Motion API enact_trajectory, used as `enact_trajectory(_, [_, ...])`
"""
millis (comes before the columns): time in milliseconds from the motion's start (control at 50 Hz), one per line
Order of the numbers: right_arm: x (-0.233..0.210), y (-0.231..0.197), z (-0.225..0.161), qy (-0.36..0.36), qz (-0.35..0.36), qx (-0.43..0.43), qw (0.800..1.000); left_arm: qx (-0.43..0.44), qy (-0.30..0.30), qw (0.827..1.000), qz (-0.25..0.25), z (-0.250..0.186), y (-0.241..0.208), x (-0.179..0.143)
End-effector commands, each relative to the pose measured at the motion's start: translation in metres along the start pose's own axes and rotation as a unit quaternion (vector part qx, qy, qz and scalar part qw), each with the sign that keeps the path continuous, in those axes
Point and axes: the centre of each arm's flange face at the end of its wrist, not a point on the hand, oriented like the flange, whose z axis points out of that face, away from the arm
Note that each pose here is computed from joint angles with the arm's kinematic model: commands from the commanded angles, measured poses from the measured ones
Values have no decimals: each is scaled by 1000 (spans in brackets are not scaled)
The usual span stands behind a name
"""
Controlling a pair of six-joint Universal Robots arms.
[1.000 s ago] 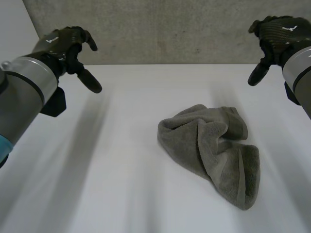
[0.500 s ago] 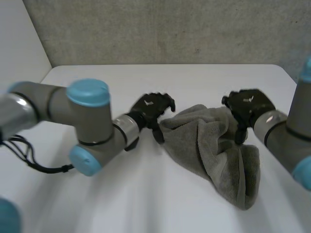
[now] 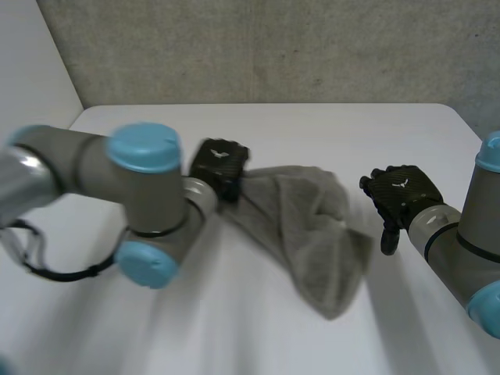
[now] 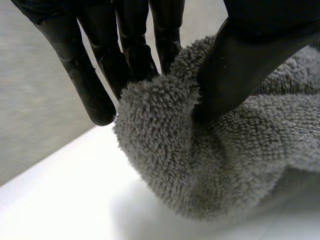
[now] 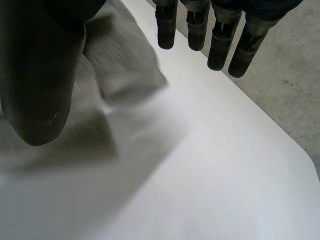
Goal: Fold the towel.
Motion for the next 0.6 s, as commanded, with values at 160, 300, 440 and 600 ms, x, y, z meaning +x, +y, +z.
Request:
enact_trajectory(160, [-9,-4,-5,-14,-6,5,1000,-98,-25,995,-6,-107,48,-19])
enact_trajectory(300, [-22,-9,-13,-32,-14,13,999,-134,37,990,1,-142,69,21])
enact_trajectory(440, [-28,-8,-17,-41,-18,14,999,-110,52,992,-36,-156,46,31])
enact_trajectory(600, [-40,-11,-21,-84,-14,30,996,-86,46,993,-63,-157,24,25])
